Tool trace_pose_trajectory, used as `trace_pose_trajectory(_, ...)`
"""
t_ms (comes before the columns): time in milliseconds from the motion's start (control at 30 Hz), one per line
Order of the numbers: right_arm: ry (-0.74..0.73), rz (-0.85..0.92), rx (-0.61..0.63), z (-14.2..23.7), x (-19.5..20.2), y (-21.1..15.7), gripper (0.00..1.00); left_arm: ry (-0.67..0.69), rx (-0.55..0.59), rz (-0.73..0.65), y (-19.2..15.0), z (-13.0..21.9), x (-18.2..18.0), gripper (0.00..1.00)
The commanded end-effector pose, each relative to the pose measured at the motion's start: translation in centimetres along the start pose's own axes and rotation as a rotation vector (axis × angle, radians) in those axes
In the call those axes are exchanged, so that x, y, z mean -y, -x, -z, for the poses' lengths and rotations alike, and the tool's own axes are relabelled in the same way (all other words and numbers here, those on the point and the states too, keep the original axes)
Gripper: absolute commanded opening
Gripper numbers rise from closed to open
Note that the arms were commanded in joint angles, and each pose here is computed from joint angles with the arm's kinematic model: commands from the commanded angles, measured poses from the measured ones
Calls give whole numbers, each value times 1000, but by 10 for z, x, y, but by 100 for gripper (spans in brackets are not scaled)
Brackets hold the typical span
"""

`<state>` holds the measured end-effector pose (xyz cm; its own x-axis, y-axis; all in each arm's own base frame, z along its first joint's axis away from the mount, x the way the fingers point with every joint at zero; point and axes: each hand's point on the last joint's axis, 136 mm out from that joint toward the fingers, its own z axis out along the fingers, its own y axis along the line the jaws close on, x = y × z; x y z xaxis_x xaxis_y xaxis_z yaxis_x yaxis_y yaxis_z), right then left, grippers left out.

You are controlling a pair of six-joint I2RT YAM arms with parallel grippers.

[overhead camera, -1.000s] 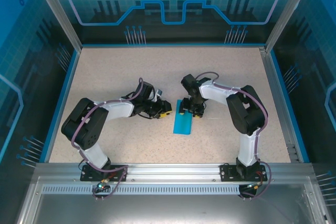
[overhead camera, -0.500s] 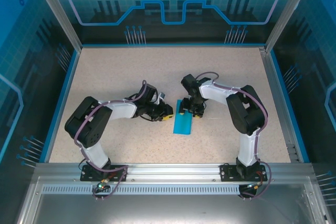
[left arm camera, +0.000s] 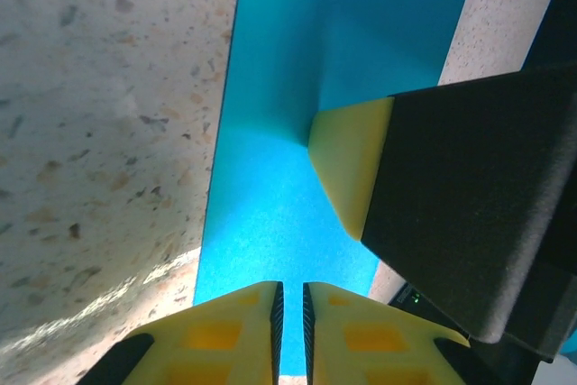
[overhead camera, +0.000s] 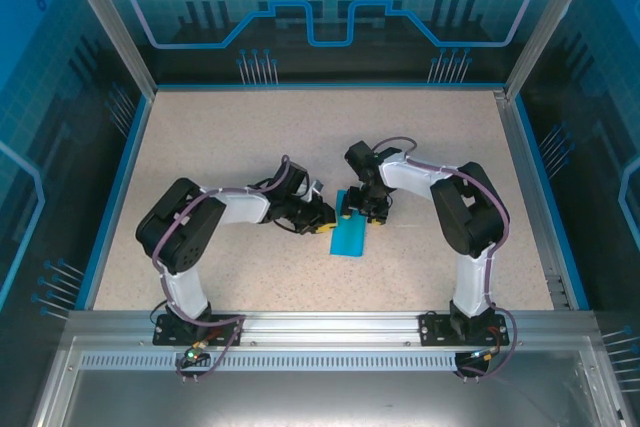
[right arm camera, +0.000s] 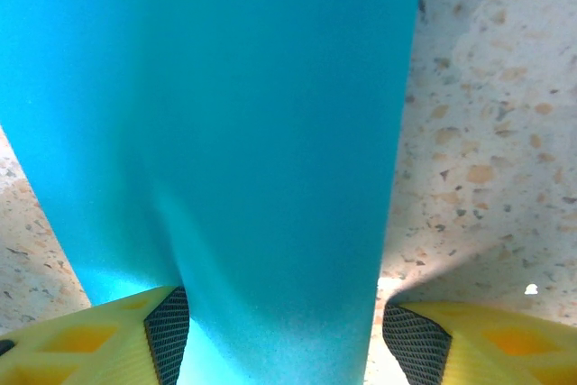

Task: Fold a paper plane with a square sheet of paper (pick it up from the middle)
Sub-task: Hold the square sheet of paper at the center of the table.

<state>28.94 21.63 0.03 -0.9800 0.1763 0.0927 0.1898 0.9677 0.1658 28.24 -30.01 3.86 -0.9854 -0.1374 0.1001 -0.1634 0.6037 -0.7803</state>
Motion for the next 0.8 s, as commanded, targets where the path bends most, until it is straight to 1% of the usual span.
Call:
trace_pose_trajectory(0,-67,-7,-119,-81,25,-21,67,16,-45,-27,-5,-5,4,16)
trace_pose_trajectory(567,-62,-15,-120,-83,25,-24,67,80,-63,-12,-2,-18,-13,14)
trace_pose_trajectory(767,-62,-17,-122,-84,26,-24,67,142,-65,-2,-4,-19,-25,13)
